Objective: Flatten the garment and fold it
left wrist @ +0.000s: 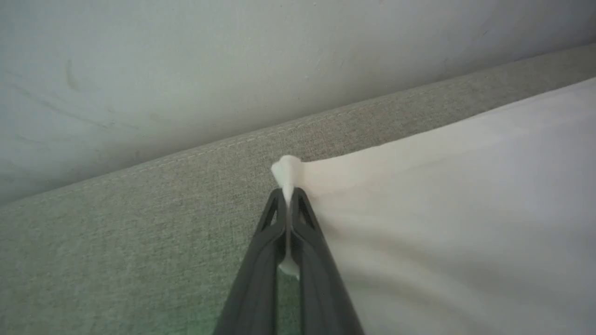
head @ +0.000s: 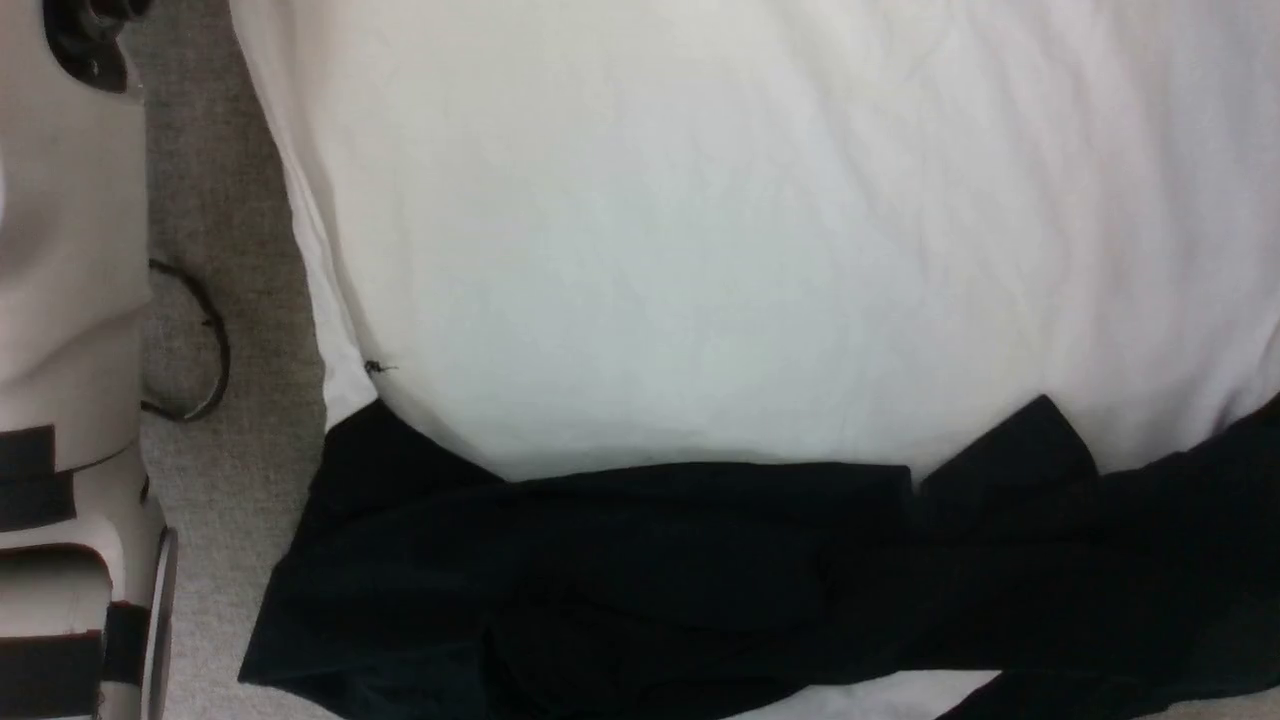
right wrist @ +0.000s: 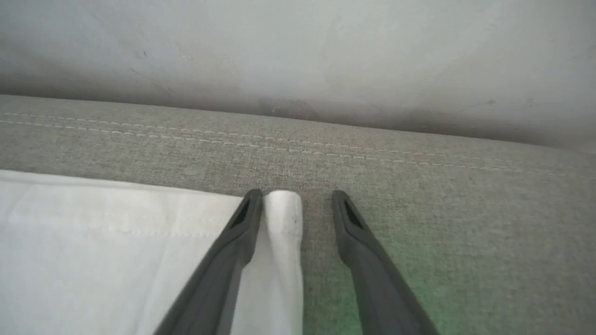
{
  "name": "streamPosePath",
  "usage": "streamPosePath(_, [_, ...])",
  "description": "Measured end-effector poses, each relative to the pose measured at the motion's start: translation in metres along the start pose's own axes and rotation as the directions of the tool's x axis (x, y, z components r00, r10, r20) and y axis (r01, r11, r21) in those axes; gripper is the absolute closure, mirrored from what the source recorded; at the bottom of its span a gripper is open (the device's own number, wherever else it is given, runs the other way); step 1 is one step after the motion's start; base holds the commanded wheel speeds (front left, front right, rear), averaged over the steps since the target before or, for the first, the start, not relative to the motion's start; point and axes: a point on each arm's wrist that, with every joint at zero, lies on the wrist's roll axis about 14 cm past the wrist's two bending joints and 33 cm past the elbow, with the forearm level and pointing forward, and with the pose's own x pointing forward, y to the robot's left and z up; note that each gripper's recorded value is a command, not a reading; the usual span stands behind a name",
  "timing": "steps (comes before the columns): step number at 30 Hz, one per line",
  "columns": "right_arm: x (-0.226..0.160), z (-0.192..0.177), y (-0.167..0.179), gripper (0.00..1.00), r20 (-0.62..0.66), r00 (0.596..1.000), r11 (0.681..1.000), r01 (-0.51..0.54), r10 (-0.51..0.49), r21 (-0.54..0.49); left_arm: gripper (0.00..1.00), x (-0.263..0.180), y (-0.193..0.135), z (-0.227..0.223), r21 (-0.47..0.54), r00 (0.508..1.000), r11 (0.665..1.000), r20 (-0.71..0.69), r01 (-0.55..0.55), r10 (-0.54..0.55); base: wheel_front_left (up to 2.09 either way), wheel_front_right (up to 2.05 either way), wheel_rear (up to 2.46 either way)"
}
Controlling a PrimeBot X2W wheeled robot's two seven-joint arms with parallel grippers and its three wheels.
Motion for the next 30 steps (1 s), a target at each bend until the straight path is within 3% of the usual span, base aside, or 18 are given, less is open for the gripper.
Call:
streamPosePath(1, [0.002,-0.002,0.001,0.97,-0.009,1.000,1.000,0.000,0.000,-0.005,1.00,0.001,0.000,-0.002,0.000,1.000,1.000,-0.004,0.000,0.000,0.00,0.00,0.00])
streamPosePath(2, [0.002,-0.002,0.002,1.00,-0.013,1.000,1.000,0.000,-0.001,-0.011,1.00,0.002,0.000,-0.003,0.000,1.000,1.000,-0.006,0.001,-0.001,0.00,0.00,0.00])
streamPosePath(7, [-0.002,0.003,0.003,1.00,0.001,1.000,0.999,0.004,-0.004,-0.035,1.00,0.004,-0.003,0.001,0.003,1.000,1.000,0.006,0.008,-0.008,0.00,0.00,0.00])
streamPosePath(12, [-0.013,0.018,-0.003,1.00,0.121,0.993,0.999,0.022,-0.017,-0.039,1.00,0.001,0.001,0.019,0.013,0.997,1.000,0.081,-0.012,0.011,0.00,0.00,0.00])
streamPosePath(20, [-0.052,0.056,0.004,1.00,0.350,0.937,0.997,0.014,0.015,-0.078,1.00,-0.017,0.011,0.056,0.021,0.970,0.999,0.238,-0.048,0.041,0.00,0.00,0.00])
streamPosePath(30, [-0.120,0.050,0.018,1.00,0.500,0.861,0.991,-0.037,0.098,-0.129,1.00,-0.075,0.001,0.055,-0.009,0.937,1.000,0.350,0.000,0.003,0.00,0.00,0.00])
